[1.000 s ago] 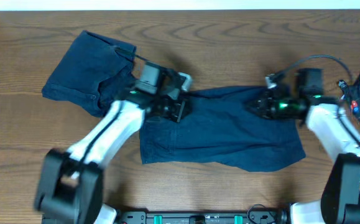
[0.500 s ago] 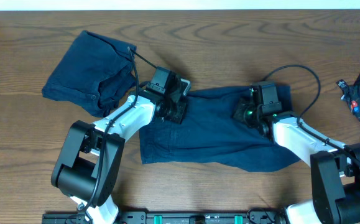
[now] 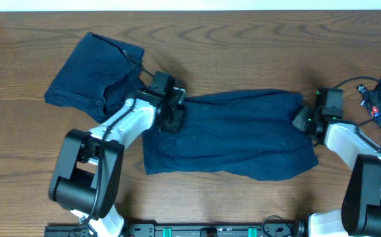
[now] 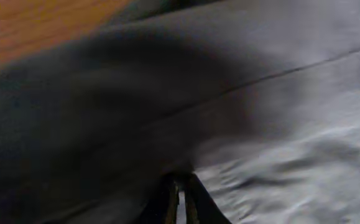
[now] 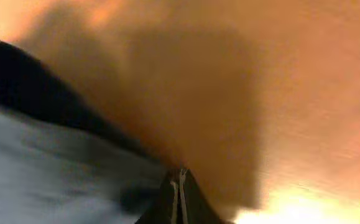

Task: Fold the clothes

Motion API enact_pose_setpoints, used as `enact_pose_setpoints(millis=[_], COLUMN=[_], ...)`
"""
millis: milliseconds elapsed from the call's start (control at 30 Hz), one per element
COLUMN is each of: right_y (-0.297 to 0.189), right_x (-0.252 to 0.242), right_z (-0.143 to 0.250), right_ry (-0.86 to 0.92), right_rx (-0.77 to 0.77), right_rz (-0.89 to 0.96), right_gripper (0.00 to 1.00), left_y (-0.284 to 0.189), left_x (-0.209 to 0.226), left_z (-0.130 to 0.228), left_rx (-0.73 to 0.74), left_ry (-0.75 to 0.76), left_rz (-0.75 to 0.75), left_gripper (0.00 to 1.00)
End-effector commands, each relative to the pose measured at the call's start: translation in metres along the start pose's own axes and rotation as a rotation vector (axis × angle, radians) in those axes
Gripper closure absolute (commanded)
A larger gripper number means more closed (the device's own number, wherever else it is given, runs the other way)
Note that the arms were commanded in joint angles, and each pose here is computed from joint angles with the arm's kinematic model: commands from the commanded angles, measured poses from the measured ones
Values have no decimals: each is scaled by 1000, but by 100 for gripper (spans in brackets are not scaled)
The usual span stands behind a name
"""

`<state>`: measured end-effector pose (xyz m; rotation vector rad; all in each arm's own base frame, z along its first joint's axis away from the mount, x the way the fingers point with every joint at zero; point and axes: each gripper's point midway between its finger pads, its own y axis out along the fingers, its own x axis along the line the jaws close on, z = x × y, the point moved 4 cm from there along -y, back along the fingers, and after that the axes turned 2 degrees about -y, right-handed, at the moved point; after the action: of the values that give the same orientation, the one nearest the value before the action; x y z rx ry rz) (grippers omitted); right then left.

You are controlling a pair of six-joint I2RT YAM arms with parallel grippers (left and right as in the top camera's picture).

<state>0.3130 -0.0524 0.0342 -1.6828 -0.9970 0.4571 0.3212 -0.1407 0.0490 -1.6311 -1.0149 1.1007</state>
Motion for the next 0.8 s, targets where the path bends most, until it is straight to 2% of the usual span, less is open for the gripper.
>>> enact_pose_setpoints(millis=[0, 67, 200, 333, 533, 633, 767], right_y=[-16, -33, -72, -110, -121, -106, -83], right_x=[-10, -4, 24, 52, 78, 82, 82], right_z=[-8, -9, 1, 25, 74, 98, 118], right_ry=[-56, -62, -117, -185, -388, -438, -430], right_rx=[8, 28, 66, 138, 261, 316, 383], right_rz=[-28, -116, -362, -574, -621, -524, -382], right_gripper=[92, 86, 78, 77, 78, 81, 96], left_y=[-32, -55, -101, -130, -124, -111, -100], left_x=[9, 8, 0, -5, 12, 29, 43], left_z=[-11, -15, -13, 7, 41, 50, 52], left_rx=[-79, -127, -226, -231, -83, -18, 38], left_ry=[-21, -29, -27, -36, -142, -270, -399], left_rz=[-31, -30, -23, -23, -50, -16, 123], left_gripper=[90, 83, 54, 40, 33, 30, 28])
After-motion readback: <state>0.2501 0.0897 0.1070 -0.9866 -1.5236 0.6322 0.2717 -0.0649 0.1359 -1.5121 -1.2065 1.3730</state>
